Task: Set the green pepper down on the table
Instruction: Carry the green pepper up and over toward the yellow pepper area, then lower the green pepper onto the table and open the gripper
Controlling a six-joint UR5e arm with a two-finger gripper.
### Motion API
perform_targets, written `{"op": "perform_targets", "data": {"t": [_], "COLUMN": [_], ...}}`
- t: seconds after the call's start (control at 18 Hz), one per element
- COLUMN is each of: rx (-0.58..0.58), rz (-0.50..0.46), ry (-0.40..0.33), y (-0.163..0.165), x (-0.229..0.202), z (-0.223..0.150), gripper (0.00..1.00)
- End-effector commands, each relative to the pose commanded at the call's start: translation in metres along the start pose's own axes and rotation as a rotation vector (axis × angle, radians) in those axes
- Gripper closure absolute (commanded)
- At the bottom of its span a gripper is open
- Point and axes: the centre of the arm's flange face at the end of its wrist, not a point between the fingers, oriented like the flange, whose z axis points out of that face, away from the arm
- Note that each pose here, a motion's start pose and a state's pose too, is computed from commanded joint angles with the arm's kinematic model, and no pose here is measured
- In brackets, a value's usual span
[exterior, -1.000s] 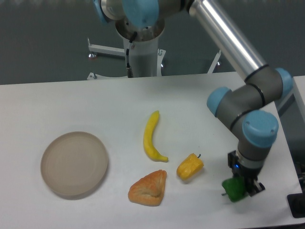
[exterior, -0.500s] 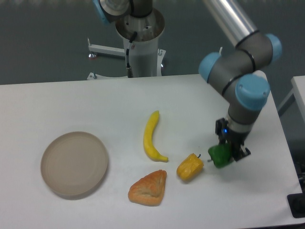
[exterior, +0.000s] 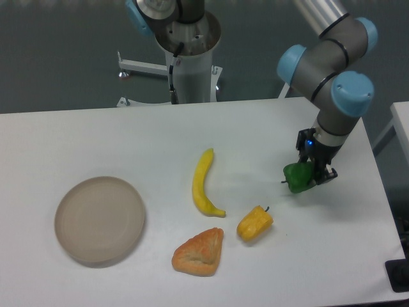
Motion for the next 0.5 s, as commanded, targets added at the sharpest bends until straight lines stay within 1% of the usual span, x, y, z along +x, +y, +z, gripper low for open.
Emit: {"op": "perform_targets", "data": {"t": [0.11, 0.22, 0.28, 0.5], "rx": [0.025, 0.032, 0.038, 0.105], "rz": [-0.03, -0.034, -0.042, -0.114], "ry": [0.006, 0.0, 0.009, 0.007], "y": [0.005, 0.003, 0.005, 0.019], "x": [0.005, 0.01, 0.015, 0.022], "z": [0.006, 0.001, 0.004, 0.008], "gripper": [0.64, 0.64, 0.64, 0.63]}}
